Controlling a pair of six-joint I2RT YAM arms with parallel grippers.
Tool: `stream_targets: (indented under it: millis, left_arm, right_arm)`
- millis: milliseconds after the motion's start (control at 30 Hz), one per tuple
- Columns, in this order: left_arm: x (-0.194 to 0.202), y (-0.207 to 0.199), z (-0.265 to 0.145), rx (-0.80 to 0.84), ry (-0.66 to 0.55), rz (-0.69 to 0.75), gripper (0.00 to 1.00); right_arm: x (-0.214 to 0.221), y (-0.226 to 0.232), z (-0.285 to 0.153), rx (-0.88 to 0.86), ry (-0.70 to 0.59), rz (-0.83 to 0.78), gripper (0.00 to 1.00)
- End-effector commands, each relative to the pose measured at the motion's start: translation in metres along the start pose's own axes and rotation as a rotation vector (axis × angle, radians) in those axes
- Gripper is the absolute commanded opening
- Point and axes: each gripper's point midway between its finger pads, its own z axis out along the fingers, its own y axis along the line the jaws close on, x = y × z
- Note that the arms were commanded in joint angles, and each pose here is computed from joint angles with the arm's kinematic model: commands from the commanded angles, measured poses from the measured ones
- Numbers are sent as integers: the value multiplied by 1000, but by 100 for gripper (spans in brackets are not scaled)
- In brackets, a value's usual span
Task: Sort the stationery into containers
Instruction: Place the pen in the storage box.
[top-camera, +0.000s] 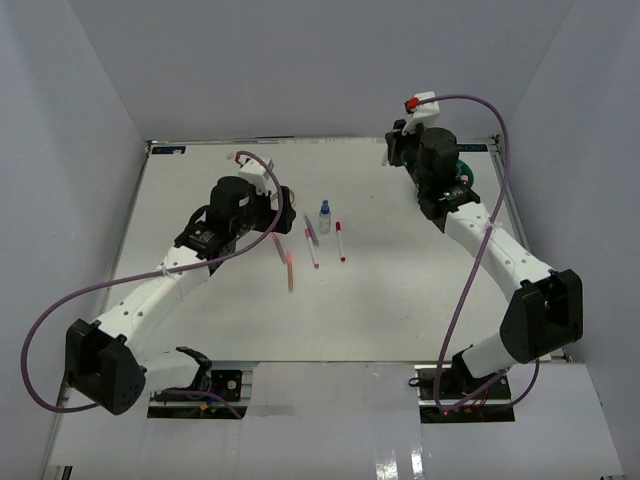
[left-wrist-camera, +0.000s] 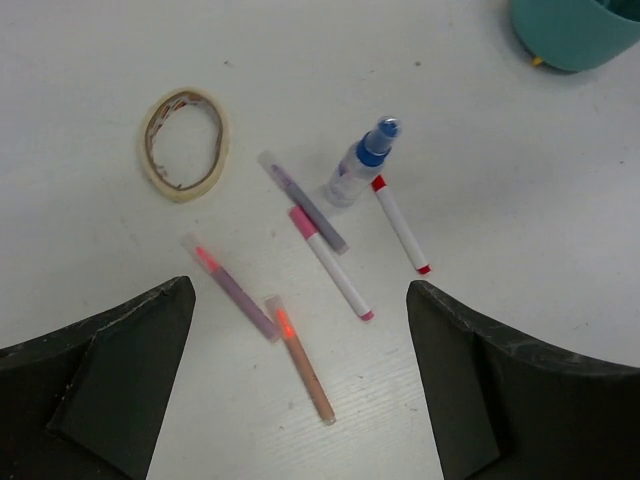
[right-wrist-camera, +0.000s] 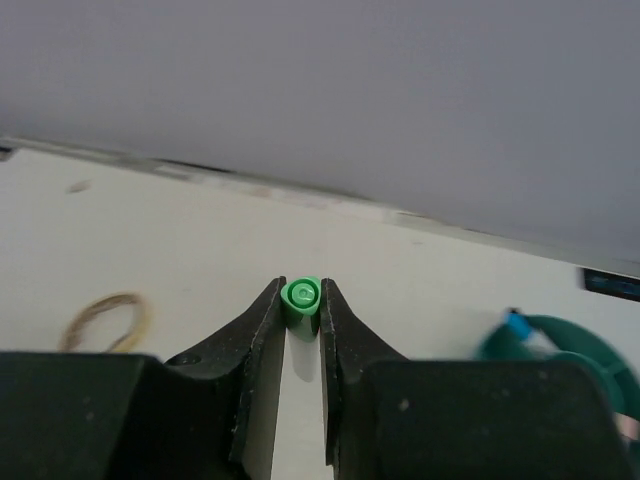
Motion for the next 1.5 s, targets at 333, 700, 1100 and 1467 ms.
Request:
stream_targets:
  millis: [333,700,1100,1467]
  left_arm:
    - [13,65,8,-243,95,-180,98]
    - [17,70,9,-264,101,-161,98]
    - [20,72,11,-268,110,-159,98]
    - [22,71,12,-262,118,-156,98]
  right_arm:
    - [-23,-217,34,618,-37,-457,8]
    - [23,-242,71,596,29,-453,8]
    - [78,-250,75,588,128,-395,8]
    - [118,-266,69,613,216,-348,15]
